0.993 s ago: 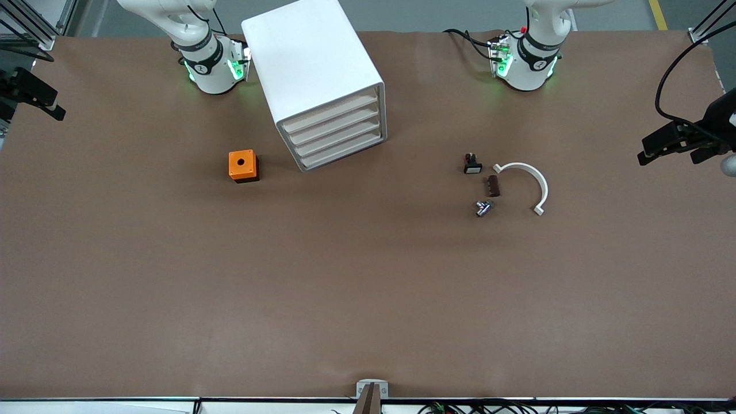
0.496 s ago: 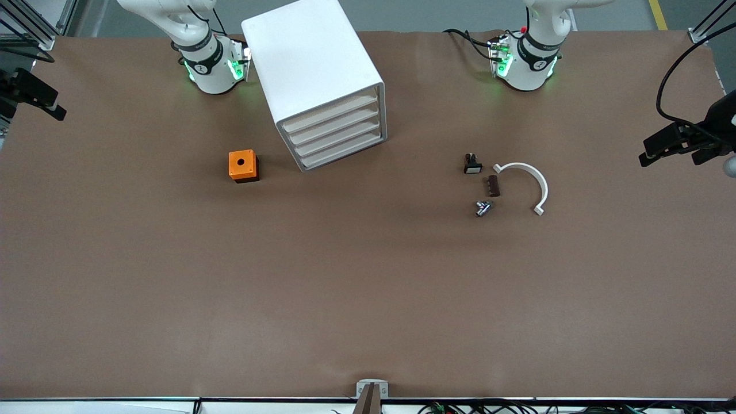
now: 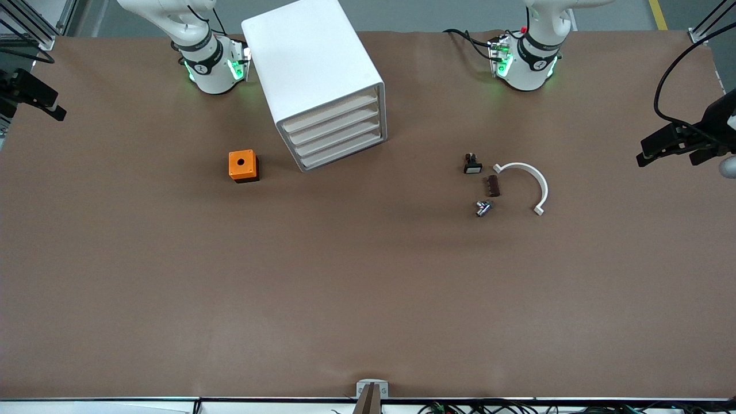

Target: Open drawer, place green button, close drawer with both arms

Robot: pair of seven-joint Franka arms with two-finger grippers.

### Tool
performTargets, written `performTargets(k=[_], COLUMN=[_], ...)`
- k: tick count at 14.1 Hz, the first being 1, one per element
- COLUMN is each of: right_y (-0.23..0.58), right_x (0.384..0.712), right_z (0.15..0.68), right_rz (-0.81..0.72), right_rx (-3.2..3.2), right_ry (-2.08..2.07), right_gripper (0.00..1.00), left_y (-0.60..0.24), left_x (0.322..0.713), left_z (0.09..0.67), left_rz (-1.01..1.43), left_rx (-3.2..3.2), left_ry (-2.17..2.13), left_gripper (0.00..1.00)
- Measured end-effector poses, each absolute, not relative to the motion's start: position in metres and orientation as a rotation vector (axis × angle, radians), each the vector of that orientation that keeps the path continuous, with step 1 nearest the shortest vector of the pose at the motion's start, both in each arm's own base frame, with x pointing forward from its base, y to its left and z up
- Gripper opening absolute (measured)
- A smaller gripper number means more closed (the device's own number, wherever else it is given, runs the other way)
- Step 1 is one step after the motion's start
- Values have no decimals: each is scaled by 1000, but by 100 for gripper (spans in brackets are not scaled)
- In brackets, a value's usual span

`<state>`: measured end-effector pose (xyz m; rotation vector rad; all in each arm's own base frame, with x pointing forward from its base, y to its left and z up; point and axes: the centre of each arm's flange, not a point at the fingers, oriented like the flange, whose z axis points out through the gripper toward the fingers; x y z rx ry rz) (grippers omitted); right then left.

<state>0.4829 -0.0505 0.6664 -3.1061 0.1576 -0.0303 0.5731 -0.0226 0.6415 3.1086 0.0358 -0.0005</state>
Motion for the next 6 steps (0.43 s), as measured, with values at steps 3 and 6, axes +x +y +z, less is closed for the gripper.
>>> performTargets(k=[3,6], right_y=[-50,-49], right_x=[483,483], right_z=[666,666], right_rz=[-30,-30], right_rx=[-3106,-3107], right_ry=[157,155], right_gripper=[100,100], left_y=[-23,-22], left_x=[573,573], left_z=[641,641], left_rz=[0,-1], left_rx=[3109,3109], left_ry=[36,36], left_gripper=[100,100])
